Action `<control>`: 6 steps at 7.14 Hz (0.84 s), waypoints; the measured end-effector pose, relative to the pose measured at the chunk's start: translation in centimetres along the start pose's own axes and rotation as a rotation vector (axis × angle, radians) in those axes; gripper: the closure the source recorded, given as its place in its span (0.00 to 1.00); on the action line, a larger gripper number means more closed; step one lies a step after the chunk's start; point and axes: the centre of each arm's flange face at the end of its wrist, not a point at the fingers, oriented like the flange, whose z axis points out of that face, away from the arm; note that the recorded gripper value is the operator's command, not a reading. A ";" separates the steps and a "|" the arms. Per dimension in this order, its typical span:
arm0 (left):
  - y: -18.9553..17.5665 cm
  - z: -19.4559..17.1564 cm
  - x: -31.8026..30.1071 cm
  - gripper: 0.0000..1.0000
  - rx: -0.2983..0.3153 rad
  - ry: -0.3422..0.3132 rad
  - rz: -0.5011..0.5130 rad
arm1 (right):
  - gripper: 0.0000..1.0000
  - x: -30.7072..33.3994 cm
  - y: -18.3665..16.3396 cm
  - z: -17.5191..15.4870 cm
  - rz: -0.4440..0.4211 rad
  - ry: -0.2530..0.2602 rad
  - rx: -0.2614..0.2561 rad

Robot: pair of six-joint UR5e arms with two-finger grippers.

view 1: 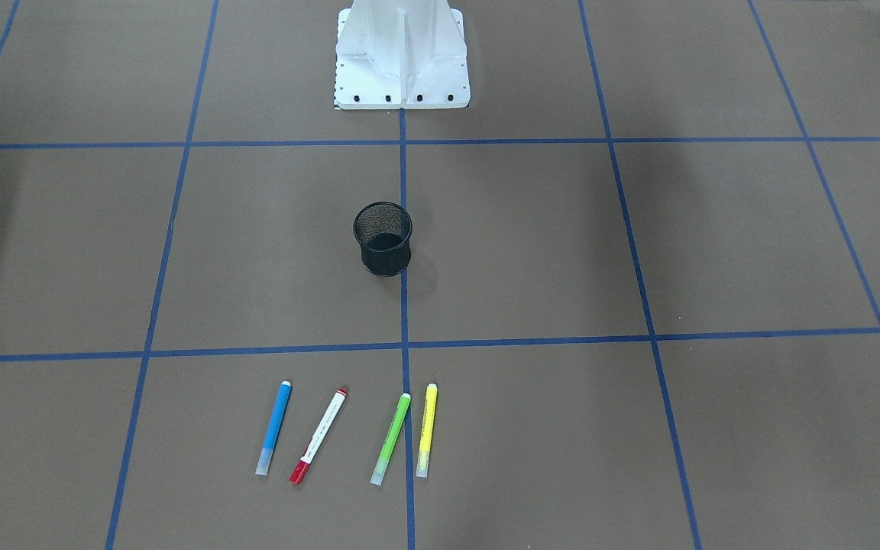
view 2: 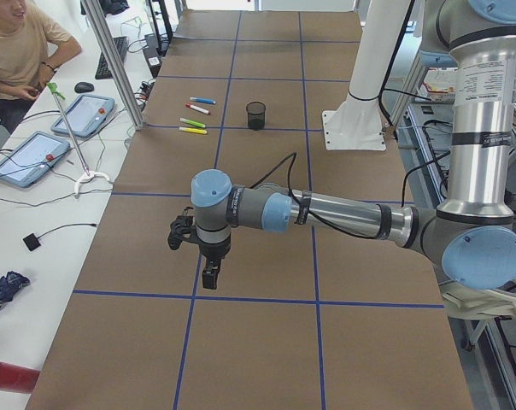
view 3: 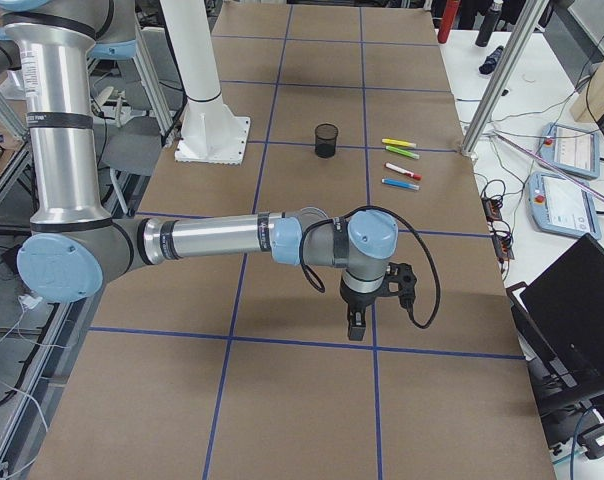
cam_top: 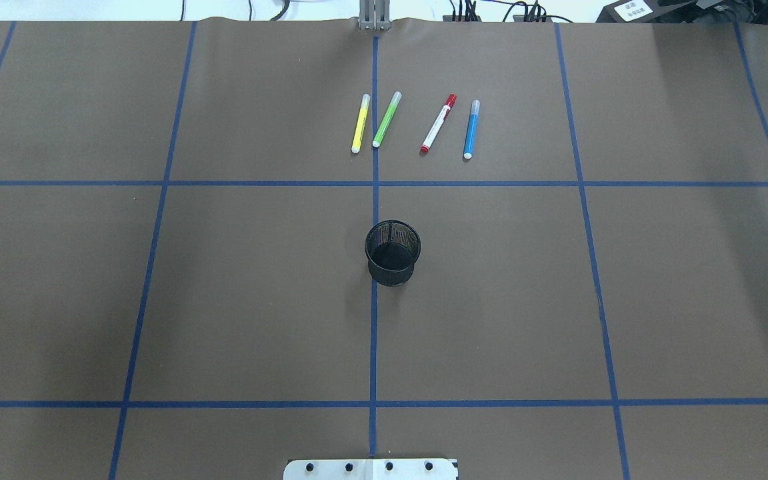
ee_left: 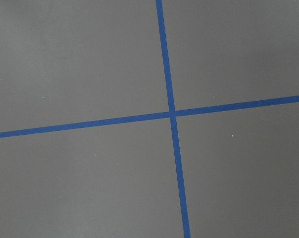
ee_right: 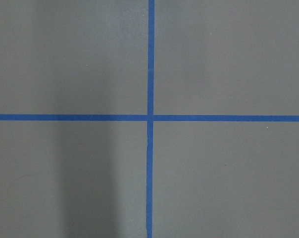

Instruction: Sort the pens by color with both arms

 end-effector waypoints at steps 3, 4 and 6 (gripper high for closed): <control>0.2 0.2 -0.1 0.00 -0.007 0.005 -0.005 | 0.00 0.6 0.3 0.9 0.025 -0.011 -0.019; 0.3 0.2 -0.2 0.00 -0.008 0.005 -0.006 | 0.00 0.5 0.3 1.0 0.029 -0.024 -0.022; 0.3 0.3 -0.3 0.00 -0.009 0.002 -0.007 | 0.00 0.8 0.7 1.6 0.030 -0.045 -0.032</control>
